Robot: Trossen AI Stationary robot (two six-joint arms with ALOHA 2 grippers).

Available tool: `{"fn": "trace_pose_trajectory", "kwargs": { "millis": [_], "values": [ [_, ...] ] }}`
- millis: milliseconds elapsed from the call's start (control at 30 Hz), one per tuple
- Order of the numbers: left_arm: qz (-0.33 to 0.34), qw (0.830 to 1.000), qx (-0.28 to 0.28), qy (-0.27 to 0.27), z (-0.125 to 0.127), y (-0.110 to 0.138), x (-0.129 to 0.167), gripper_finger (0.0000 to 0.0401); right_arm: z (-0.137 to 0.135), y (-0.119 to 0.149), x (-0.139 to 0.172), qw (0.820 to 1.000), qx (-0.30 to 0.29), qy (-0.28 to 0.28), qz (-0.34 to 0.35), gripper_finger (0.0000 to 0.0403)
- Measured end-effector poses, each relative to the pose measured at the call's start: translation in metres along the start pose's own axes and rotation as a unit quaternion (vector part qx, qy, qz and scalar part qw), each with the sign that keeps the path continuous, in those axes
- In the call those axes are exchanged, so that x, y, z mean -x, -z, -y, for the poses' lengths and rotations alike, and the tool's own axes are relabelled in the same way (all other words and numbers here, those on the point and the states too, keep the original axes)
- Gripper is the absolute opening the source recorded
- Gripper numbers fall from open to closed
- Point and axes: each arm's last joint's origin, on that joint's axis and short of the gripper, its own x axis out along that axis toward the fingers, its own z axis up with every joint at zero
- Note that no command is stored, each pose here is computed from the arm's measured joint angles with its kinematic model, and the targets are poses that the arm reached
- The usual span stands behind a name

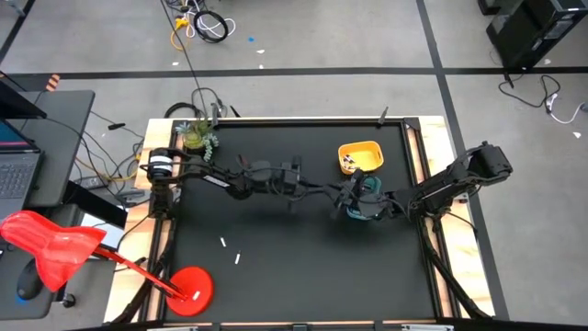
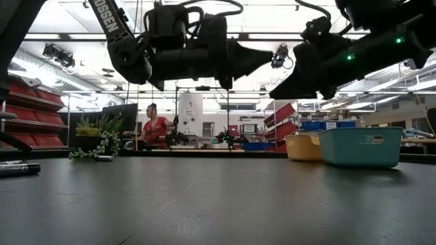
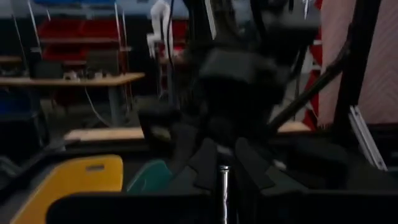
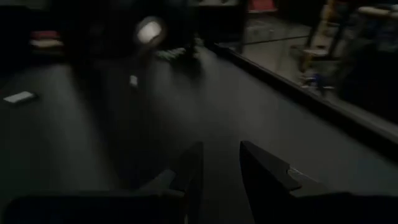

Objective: Sort batteries
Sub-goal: Put the silver black battery into the yellow bin

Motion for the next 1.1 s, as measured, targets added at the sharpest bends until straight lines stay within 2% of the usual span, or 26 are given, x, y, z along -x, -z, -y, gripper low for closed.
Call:
{"fn": "trace_pose_trajectory", "kwargs": {
  "millis": [200, 400, 567, 800, 1100],
  "values": [
    [0.022, 0.999, -0.004, 0.023, 0.002, -0.005, 0.0, 0.003, -0.013, -0.002, -0.01, 0.996, -0.029, -0.062, 0.053, 0.0113],
    [0.022, 0.999, 0.001, 0.023, 0.002, -0.005, 0.0, 0.0031, -0.032, -0.006, -0.027, 0.994, 0.012, -0.083, 0.068, 0.0117],
    [0.021, 0.999, 0.009, 0.029, 0.002, -0.005, 0.0, 0.0032, -0.041, -0.008, -0.036, 0.994, 0.025, -0.082, 0.07, 0.0133],
    [0.015, 0.999, 0.014, 0.042, 0.005, -0.004, 0.0, 0.0033, -0.039, -0.017, -0.032, 0.994, 0.032, -0.059, 0.084, 0.015],
    [0.005, 0.999, 0.015, 0.046, 0.005, -0.003, -0.001, 0.0034, -0.041, -0.021, -0.025, 0.993, 0.043, -0.064, 0.092, 0.0118]
  ]
}}
